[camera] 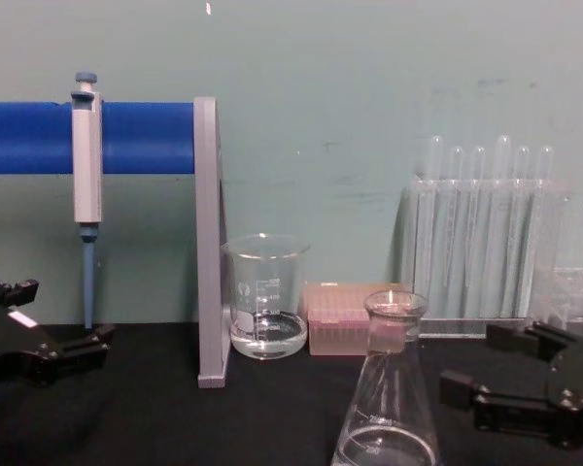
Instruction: Grasp the erlenmeyer flask with one hand, shake it three times, then place it back.
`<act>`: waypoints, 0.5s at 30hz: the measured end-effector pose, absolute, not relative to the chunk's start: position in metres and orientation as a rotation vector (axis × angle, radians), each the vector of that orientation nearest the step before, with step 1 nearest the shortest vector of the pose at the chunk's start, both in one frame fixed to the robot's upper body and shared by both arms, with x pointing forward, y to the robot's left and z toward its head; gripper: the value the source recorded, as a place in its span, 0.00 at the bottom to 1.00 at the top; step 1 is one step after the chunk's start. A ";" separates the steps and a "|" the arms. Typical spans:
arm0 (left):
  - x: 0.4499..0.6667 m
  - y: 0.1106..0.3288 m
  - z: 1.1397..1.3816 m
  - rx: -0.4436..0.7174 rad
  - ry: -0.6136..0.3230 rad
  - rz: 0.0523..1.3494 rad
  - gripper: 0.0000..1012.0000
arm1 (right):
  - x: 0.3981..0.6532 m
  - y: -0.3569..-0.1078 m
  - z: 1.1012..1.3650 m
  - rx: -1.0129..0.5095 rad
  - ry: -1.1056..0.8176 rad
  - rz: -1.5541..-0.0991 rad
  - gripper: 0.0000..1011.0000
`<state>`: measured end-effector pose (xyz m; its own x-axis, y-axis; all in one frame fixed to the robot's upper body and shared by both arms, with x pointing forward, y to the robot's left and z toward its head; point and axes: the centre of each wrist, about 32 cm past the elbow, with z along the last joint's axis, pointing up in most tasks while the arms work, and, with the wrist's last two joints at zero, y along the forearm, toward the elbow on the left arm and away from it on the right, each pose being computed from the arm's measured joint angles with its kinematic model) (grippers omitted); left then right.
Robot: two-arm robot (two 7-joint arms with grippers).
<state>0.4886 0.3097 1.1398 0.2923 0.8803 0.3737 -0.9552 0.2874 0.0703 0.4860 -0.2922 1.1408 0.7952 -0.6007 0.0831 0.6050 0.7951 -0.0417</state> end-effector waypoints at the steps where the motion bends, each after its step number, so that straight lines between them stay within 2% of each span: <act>1: 0.489 0.310 1.140 0.305 -0.285 1.248 0.99 | 0.488 -0.291 1.140 -0.065 -0.064 -0.644 0.99; 15: 0.489 0.310 1.140 0.305 -0.285 1.248 0.99 | 0.510 -0.281 1.136 -0.046 -0.047 -0.605 0.99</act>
<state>0.4886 0.3097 1.1398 0.2923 0.8803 0.3737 -0.9552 0.2874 0.0703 0.5099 -0.2806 1.1361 0.8212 -0.5677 0.0579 0.5698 0.8213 -0.0296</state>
